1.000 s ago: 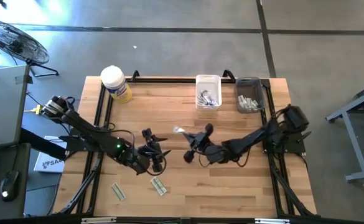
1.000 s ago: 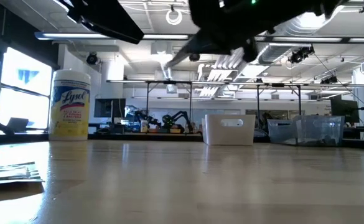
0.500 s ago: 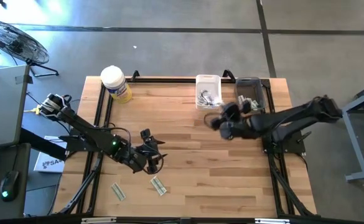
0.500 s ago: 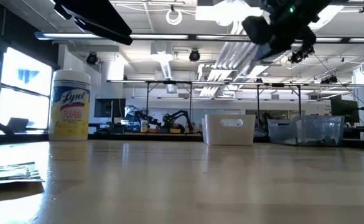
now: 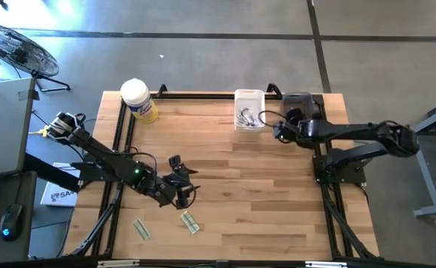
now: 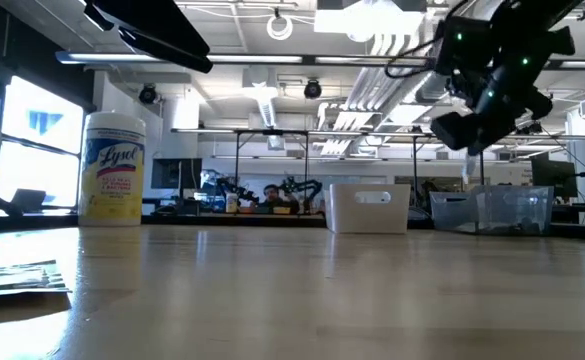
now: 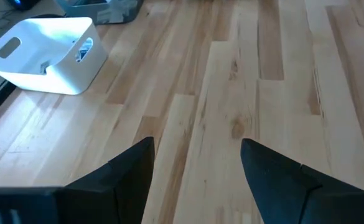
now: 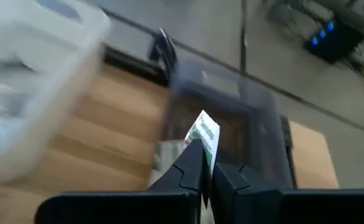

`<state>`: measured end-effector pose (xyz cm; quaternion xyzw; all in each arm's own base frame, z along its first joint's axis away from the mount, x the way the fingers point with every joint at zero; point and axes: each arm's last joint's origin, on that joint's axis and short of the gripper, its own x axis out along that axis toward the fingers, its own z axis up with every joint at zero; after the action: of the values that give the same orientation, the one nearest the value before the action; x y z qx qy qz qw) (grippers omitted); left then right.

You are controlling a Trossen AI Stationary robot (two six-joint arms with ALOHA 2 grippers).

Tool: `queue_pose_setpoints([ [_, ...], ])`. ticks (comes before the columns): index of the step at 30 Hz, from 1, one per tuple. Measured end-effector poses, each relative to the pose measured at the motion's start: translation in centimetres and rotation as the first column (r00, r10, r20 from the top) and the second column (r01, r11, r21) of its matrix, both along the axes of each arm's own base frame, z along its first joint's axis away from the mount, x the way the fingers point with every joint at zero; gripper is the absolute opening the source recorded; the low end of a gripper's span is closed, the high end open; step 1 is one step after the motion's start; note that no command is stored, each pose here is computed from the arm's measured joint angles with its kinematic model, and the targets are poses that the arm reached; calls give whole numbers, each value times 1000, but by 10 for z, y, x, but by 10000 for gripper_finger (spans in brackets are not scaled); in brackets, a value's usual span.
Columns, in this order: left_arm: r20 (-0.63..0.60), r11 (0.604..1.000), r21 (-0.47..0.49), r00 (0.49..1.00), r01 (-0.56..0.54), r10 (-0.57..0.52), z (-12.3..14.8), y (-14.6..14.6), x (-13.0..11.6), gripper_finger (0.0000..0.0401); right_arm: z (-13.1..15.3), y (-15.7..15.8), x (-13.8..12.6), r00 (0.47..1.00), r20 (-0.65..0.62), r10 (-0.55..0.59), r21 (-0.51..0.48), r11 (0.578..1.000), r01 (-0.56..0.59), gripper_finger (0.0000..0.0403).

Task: Pick & Place First Aid Supplies
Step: Put the green bandage into the black bin

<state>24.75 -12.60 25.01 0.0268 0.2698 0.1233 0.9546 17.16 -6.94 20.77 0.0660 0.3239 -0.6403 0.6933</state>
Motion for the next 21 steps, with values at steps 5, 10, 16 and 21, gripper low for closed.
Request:
queue_pose_setpoints([
  [5,0,1000,-1,1000,1,-1,0,0,0,236,-9,-14,-13,996,-90,-21,99,995,30,26],
  [10,1,997,-71,1000,-1,1,0,-1,0,236,-11,-20,-20,993,-116,-31,190,980,53,76],
  [16,1,995,-99,1000,-2,2,-1,-1,0,236,-8,-21,-28,983,-168,-76,238,964,115,149],
  [21,1,993,-116,1000,11,-11,1,-1,-1,236,9,-19,-31,975,-196,-103,279,948,156,190],
])
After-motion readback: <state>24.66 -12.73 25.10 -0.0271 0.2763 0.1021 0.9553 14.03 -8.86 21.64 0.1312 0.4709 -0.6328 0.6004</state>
